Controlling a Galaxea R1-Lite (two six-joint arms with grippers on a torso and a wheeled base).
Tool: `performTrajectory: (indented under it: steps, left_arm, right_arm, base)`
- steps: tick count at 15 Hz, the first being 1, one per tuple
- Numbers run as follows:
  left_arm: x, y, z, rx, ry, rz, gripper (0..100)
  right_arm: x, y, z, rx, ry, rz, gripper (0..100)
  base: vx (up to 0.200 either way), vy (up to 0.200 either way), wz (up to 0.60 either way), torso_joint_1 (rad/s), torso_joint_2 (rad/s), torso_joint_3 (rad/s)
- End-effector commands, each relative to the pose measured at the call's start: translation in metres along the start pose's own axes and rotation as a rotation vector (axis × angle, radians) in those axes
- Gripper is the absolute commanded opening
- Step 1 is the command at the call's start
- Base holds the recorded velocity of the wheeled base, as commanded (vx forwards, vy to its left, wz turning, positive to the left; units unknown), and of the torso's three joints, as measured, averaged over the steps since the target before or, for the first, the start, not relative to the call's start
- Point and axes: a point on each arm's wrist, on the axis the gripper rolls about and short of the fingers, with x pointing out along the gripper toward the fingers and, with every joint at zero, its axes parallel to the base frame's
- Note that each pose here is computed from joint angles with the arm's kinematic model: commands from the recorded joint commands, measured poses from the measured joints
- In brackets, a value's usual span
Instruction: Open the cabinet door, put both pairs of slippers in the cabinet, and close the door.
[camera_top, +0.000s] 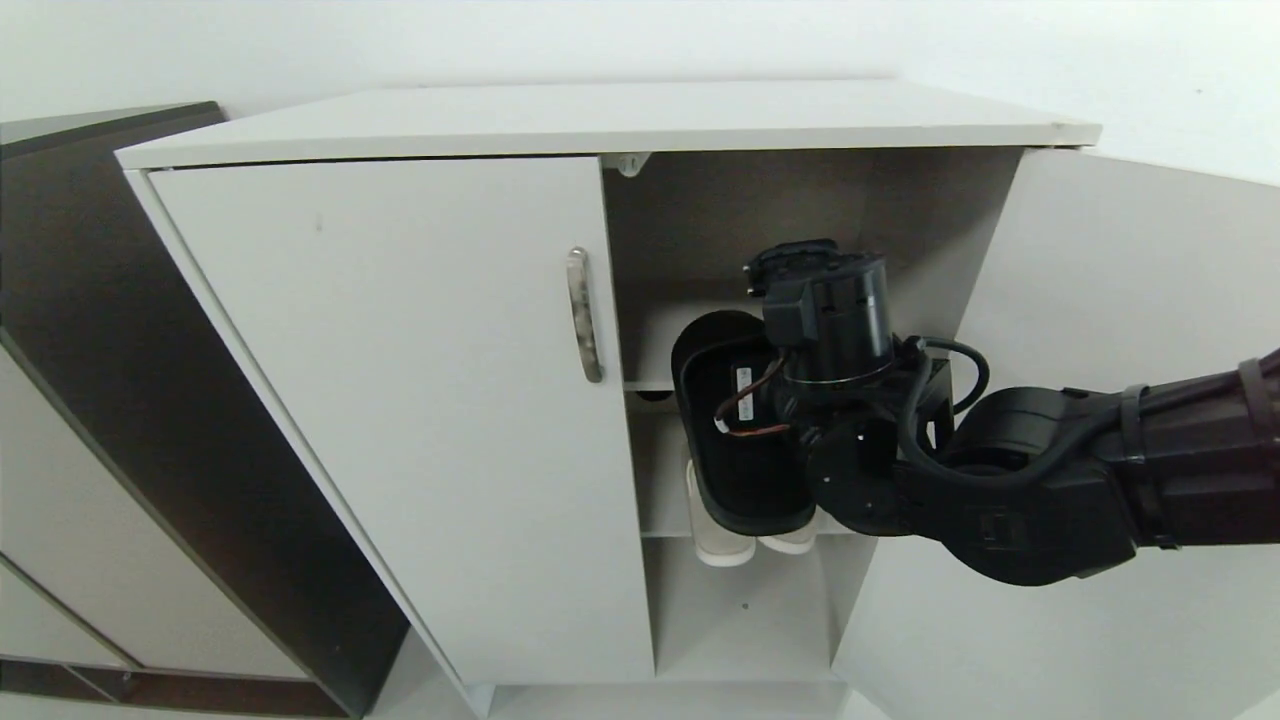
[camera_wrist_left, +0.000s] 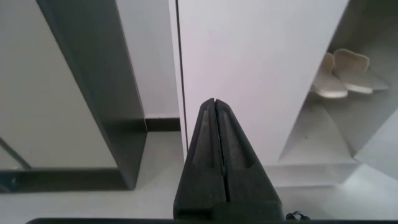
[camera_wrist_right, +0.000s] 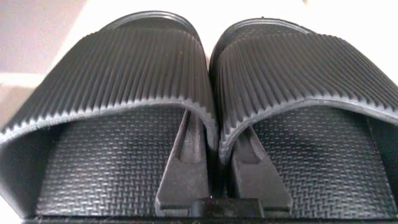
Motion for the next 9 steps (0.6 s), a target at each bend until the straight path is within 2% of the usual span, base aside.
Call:
performTrajectory:
  steps: [1, 2, 9]
  left_arm:
    - [0.000, 0.000, 0.000, 0.000, -0.001, 0.000, 0]
    - [0.000, 0.000, 0.000, 0.000, -0.001, 0.002, 0]
    - [0.000, 0.000, 0.000, -0.002, 0.001, 0.002, 0]
  right_arm:
    - [0.000, 0.000, 0.000, 0.000, 0.000, 0.000, 0]
    - [0.000, 0.000, 0.000, 0.002, 0.001, 0.001, 0]
    - [0.003, 0.002, -0.012, 0.005, 0.009, 0.011, 0]
  base:
    - [0.200, 0.000, 0.00, -0.007, 0.00, -0.002]
    - [0.200, 0.000, 0.00, -0.002, 0.00, 0.007]
    - [0.000, 0.000, 0.00, 0.000, 0.00, 0.000]
